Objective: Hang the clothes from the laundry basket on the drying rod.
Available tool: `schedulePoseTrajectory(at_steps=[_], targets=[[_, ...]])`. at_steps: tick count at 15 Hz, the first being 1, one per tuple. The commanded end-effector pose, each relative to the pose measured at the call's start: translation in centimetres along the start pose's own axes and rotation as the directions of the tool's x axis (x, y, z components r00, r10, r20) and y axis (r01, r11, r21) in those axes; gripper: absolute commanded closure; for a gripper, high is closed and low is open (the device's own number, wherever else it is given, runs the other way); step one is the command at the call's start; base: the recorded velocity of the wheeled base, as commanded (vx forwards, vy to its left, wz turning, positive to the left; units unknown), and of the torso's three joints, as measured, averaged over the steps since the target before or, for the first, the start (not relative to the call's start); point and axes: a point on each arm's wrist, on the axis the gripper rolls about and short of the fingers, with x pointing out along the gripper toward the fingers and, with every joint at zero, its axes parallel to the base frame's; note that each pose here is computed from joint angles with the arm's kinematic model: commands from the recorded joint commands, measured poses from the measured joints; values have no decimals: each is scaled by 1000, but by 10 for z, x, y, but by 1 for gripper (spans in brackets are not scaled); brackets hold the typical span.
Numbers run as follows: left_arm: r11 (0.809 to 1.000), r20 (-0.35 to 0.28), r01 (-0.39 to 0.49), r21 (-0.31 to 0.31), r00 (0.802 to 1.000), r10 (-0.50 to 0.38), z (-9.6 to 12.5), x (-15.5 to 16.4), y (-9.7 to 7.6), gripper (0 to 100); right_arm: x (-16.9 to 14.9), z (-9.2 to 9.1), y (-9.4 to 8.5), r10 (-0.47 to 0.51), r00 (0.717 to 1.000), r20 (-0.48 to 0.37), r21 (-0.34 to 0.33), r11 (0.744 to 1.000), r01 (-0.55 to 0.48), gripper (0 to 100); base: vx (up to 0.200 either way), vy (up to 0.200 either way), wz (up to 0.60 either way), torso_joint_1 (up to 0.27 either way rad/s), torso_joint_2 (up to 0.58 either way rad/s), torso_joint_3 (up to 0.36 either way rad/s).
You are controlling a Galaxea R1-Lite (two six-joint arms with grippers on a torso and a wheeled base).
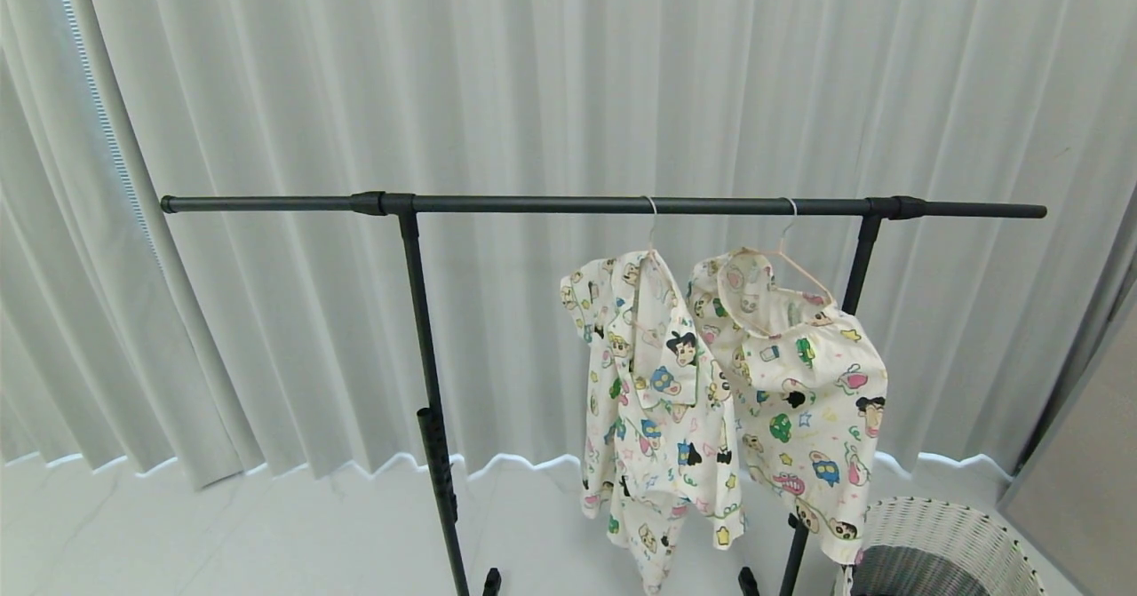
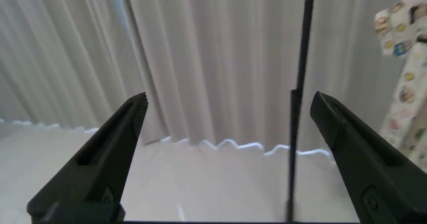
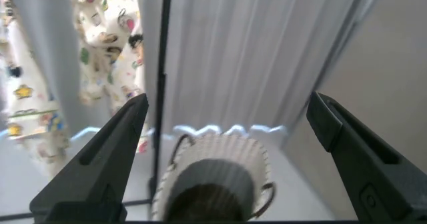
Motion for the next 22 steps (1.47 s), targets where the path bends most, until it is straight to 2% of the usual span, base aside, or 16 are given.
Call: schedulePoseTrajectory(at_steps=[1,2,3,4,6,8,10,12,22], targets=[[995,-2,45,-87,999,-46,-2,0,-1,0,-3,-4,0,60,998,7,36,998,-60,0,0,0,0,0,0,0],[985,0,94,-146,996,-95,-2,0,-2,0,-5,-9,1,110,994,-5,51,993,-109,0,0,0,0,0,0,0],[976,3,128,-174,992,-130,-2,0,-3,0,-5,-9,1,108,994,-3,47,993,-108,0,0,0,0,0,0,0],[974,4,161,-160,987,-163,-2,0,-4,0,-5,-8,1,108,994,0,45,993,-108,0,0,0,0,0,0,0],[970,-3,237,-49,971,-238,-3,0,-6,0,-5,-8,1,106,994,0,54,993,-106,0,0,0,0,0,0,0],[966,-16,245,-83,969,-247,-5,0,-6,0,-5,-8,1,106,994,0,59,993,-106,0,0,0,0,0,0,0],[965,-15,249,-81,968,-251,-5,0,-6,0,-5,-8,1,106,994,0,62,992,-106,0,0,0,0,0,0,0],[964,-13,244,-107,969,-246,-4,-1,-6,0,-5,-8,1,106,994,0,65,992,-106,0,0,0,0,0,0,0],[964,-15,242,-108,969,-245,-4,0,-6,0,-5,-8,1,106,994,0,65,992,-106,0,0,0,0,0,0,0]])
